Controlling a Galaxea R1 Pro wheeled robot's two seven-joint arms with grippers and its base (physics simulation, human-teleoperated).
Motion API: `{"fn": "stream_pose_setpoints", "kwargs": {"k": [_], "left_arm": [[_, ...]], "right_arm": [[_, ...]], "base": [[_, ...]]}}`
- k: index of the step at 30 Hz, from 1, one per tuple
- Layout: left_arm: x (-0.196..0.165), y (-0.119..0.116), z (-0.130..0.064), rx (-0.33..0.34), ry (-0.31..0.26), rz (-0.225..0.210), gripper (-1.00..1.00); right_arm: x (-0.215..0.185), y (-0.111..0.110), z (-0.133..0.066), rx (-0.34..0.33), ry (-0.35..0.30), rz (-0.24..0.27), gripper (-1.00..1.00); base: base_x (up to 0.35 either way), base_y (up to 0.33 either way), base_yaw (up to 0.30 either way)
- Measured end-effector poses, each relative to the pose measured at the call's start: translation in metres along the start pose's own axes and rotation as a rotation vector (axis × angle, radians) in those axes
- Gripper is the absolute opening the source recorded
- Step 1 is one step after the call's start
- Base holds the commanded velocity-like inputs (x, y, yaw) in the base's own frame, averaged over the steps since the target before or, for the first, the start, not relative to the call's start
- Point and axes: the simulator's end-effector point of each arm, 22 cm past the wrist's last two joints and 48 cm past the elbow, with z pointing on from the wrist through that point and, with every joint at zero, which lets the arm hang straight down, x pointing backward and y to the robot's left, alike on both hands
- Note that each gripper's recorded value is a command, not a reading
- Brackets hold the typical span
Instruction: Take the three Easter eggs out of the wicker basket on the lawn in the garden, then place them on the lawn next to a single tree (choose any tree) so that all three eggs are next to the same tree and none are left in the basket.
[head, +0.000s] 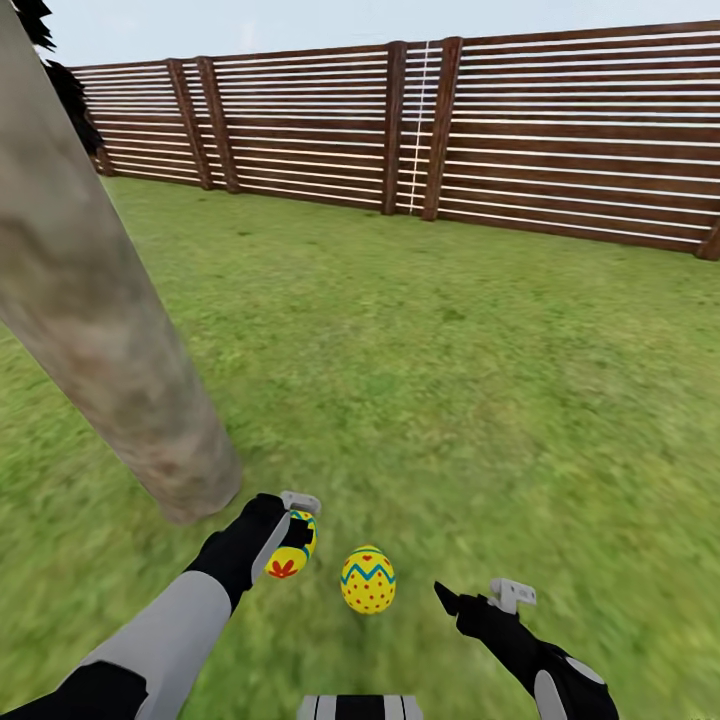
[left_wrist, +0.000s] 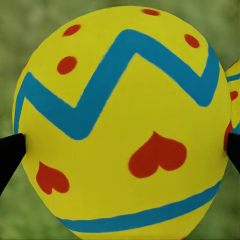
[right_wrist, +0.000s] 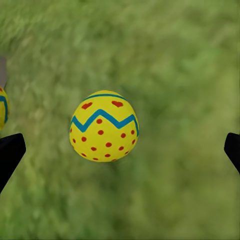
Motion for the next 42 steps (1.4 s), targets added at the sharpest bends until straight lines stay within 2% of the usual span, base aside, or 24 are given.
{"fn": "stream_pose_setpoints", "kwargs": {"k": [4, 19, 21, 24, 27, 35, 42], "left_arm": [[0.0, -0.001, 0.001, 0.001, -0.001, 0.001, -1.0], [0.026, -0.008, 0.036, 0.022, 0.065, -0.002, -1.0], [0.02, -0.009, 0.037, 0.024, 0.049, -0.004, -1.0], [-0.021, -0.009, 0.022, 0.03, -0.053, -0.012, -1.0], [-0.035, -0.008, 0.016, 0.03, -0.094, -0.016, -1.0], [-0.039, -0.007, 0.014, 0.032, -0.104, -0.017, -1.0], [-0.023, -0.011, 0.029, 0.041, -0.06, -0.012, -1.0]], "right_arm": [[0.002, -0.001, 0.001, 0.001, 0.004, 0.002, 1.0], [0.032, -0.017, 0.014, 0.024, 0.07, 0.023, 1.0], [0.036, -0.019, 0.016, 0.028, 0.078, 0.026, 1.0], [0.04, -0.022, 0.018, 0.033, 0.089, 0.03, 1.0], [0.044, -0.024, 0.019, 0.035, 0.097, 0.033, 1.0], [0.044, -0.024, 0.019, 0.035, 0.097, 0.033, 1.0], [0.054, -0.029, 0.022, 0.044, 0.118, 0.04, 1.0]], "base": [[0.005, 0.0, 0.0], [0.0, 0.0, 0.0], [0.0, 0.0, 0.0], [0.0, 0.0, 0.0], [0.0, 0.0, 0.0], [0.0, 0.0, 0.0], [0.0, 0.0, 0.0]]}}
